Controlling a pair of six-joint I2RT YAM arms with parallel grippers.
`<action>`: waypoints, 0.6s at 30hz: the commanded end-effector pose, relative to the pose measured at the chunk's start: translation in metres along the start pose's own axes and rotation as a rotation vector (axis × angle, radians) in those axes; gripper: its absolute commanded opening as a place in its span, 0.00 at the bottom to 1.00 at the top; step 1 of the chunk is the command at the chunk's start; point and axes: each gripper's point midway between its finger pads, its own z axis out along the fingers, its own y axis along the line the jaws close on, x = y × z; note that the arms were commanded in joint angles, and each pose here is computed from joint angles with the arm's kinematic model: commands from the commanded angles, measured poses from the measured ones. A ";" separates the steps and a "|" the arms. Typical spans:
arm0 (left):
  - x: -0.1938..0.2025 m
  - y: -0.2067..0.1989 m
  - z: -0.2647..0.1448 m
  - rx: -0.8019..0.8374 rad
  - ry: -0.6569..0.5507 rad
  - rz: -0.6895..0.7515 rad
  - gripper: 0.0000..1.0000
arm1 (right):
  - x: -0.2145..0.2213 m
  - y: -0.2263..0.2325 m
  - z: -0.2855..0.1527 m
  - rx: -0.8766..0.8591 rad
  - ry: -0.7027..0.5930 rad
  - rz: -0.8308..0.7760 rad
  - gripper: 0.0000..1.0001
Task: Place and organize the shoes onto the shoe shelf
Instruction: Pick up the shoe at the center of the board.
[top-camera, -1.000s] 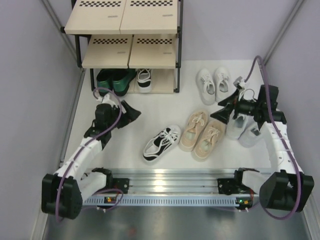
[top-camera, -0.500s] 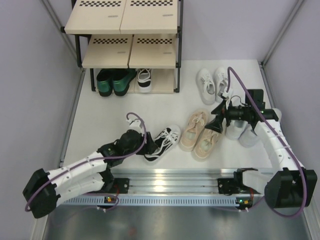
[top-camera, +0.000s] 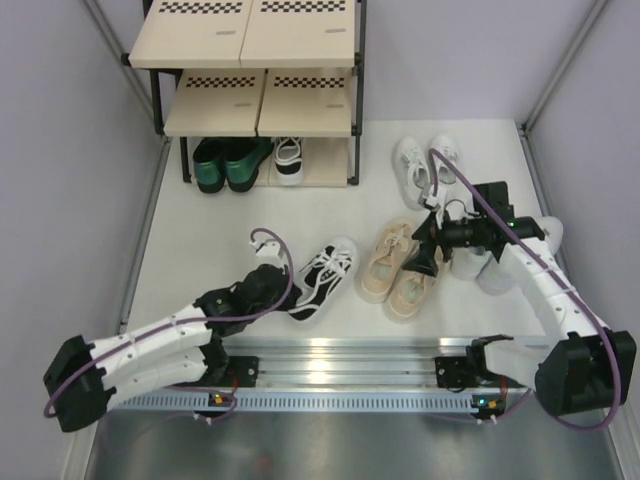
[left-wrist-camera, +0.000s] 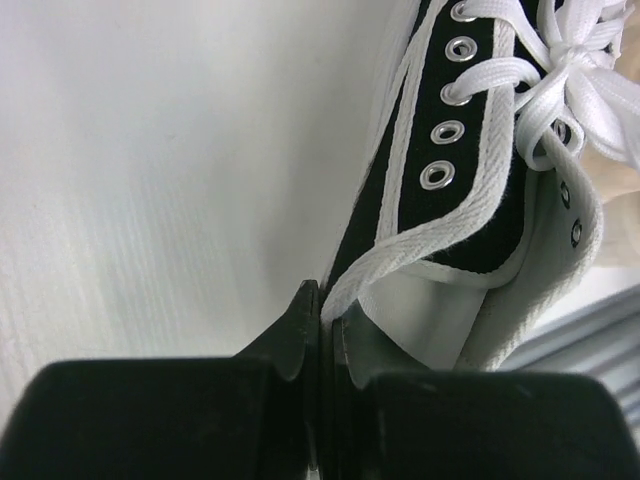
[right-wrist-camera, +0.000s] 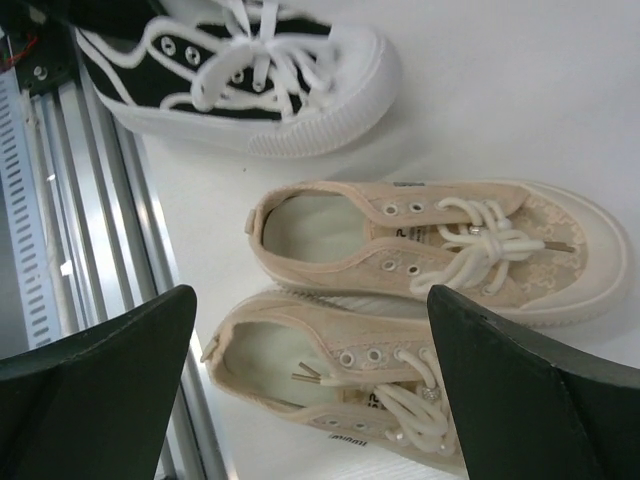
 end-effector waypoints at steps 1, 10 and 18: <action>-0.055 -0.036 -0.031 0.166 -0.212 -0.203 0.00 | -0.008 0.011 0.008 -0.041 0.058 -0.066 0.99; -0.073 -0.042 -0.049 0.276 -0.290 -0.661 0.00 | -0.078 0.048 0.042 -0.164 0.075 0.098 0.99; -0.102 -0.069 -0.040 0.314 -0.362 -0.808 0.00 | -0.087 0.042 0.107 0.219 0.043 0.414 0.99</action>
